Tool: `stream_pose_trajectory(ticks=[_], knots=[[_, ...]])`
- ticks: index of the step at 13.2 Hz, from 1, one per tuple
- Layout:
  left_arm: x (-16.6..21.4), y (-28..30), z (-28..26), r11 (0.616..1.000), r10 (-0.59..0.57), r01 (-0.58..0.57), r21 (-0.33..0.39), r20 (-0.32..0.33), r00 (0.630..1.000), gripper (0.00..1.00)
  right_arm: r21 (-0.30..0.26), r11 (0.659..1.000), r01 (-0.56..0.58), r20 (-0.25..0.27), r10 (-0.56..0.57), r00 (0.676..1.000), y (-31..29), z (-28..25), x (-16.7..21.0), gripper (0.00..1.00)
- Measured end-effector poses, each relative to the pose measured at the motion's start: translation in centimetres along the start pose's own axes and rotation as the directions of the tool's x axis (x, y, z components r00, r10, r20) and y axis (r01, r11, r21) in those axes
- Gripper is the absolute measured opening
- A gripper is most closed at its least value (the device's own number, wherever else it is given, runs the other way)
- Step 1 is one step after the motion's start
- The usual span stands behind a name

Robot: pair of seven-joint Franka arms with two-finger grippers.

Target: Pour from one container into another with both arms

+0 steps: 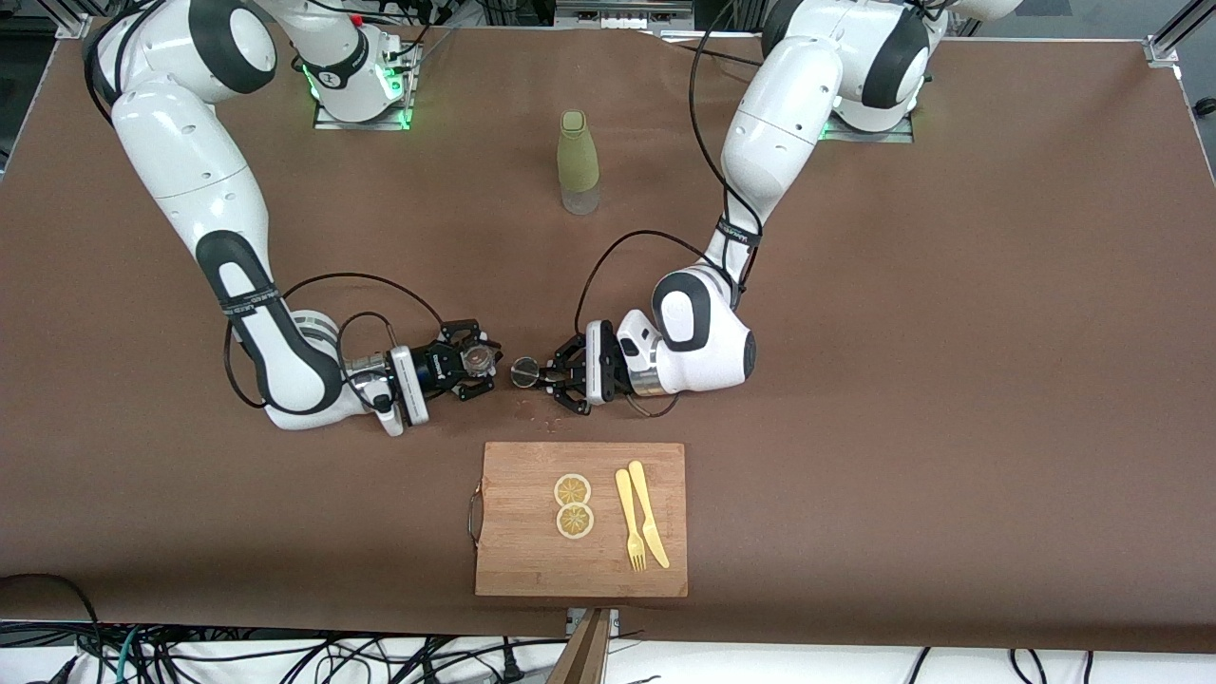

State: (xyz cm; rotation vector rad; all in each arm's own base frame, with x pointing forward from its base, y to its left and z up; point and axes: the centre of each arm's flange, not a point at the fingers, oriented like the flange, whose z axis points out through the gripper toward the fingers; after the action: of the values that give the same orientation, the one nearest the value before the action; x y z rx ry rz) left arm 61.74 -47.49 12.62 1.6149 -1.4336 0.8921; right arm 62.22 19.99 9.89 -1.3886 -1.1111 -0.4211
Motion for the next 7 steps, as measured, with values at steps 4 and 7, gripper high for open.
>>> stream_pose_trajectory(ticks=[4, 7], knots=[[0.0, 0.0, 0.0, 1.0, 0.0, 0.0, 0.0, 0.0, 1.0, 0.21, 0.07, 0.997, -0.034, 0.045, 0.031, 0.999, -0.8, 3.4, 1.4, 0.16], [0.0, 0.0, 0.0, 1.0, -0.004, 0.004, 0.0, 0.0, 1.0, 0.21, 0.082, 0.996, -0.048, 0.059, 0.043, 0.997, -0.9, 4.2, 2.3, 0.16]])
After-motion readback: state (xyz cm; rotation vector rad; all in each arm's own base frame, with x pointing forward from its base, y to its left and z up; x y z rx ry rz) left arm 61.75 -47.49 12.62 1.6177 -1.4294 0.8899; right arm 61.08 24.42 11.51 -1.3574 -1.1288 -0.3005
